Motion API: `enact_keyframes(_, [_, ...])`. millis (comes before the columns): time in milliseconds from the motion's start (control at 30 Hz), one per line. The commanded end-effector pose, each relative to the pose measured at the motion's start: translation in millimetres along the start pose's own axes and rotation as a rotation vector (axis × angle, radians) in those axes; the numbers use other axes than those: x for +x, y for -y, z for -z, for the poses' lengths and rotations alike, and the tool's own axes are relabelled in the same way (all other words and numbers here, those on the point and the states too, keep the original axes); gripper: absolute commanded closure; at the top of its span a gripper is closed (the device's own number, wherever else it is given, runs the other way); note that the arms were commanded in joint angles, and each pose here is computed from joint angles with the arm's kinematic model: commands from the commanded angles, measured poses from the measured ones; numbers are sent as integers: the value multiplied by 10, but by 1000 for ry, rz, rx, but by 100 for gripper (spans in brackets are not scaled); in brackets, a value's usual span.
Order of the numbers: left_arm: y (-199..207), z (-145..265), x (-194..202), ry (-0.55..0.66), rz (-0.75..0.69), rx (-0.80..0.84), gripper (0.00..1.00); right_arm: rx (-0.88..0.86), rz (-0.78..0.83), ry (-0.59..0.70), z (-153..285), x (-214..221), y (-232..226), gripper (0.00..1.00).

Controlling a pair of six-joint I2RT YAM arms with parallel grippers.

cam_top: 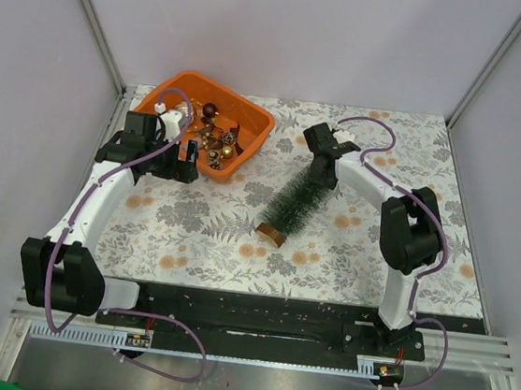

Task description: Decorate the small christmas tree

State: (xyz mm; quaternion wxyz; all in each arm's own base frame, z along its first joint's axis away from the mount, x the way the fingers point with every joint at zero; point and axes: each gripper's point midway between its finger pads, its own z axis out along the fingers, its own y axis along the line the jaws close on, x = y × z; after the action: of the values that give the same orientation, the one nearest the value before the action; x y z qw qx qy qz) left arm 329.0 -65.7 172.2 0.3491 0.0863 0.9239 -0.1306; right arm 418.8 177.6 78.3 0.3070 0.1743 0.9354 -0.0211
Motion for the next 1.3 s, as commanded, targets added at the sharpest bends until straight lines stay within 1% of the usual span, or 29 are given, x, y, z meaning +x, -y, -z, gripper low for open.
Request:
enact_keyframes(0, [-55, 104, -99, 53, -35, -39, 1, -64, -46, 44, 121, -207, -141, 63])
enact_keyframes(67, [-66, 102, -93, 52, -34, -43, 1, -80, -57, 65, 195, -276, -148, 79])
enact_keyframes(100, [-59, 99, -87, 50, -34, -40, 1, -97, -62, 79, 265, -323, -163, 84])
enact_keyframes(167, [-68, 83, -64, 42, -32, -43, 1, -147, -77, 119, 423, -454, -205, 91])
enact_keyframes(233, [-74, 82, -67, 42, -32, -46, 1, -222, -82, 165, 649, -588, -273, 95])
enact_keyframes(300, [-81, 82, -67, 42, -31, -51, 1, -308, -70, 218, 925, -686, -333, 95])
enact_keyframes(367, [-92, 81, -57, 39, -30, -57, 1, -402, -52, 313, 1305, -773, -390, 95])
enact_keyframes(467, [-92, 89, -66, 44, -28, -58, 1, -478, 1, 408, 1652, -627, -350, 95])
enact_keyframes(567, [-96, 85, -63, 42, -23, -61, 1, -534, 8, 466, 1872, -431, -258, 95])
enact_keyframes(700, [-105, 74, -66, 40, -15, -64, 1, -601, -8, 501, 1998, -124, -132, 95])
enact_keyframes(833, [-96, 73, -66, 40, -8, -62, 1, -625, -46, 485, 2000, 52, -40, 97])
enact_keyframes(933, [-84, 77, -68, 41, -1, -58, 1, -648, -56, 490, 2071, 70, -58, 98])
enact_keyframes(1133, [-67, 80, -48, 40, 10, -51, 1, -708, -57, 537, 2338, -81, -180, 100])
enact_keyframes(1267, [-71, 88, -52, 43, 9, -54, 1, -740, -54, 543, 2419, -90, -248, 100])
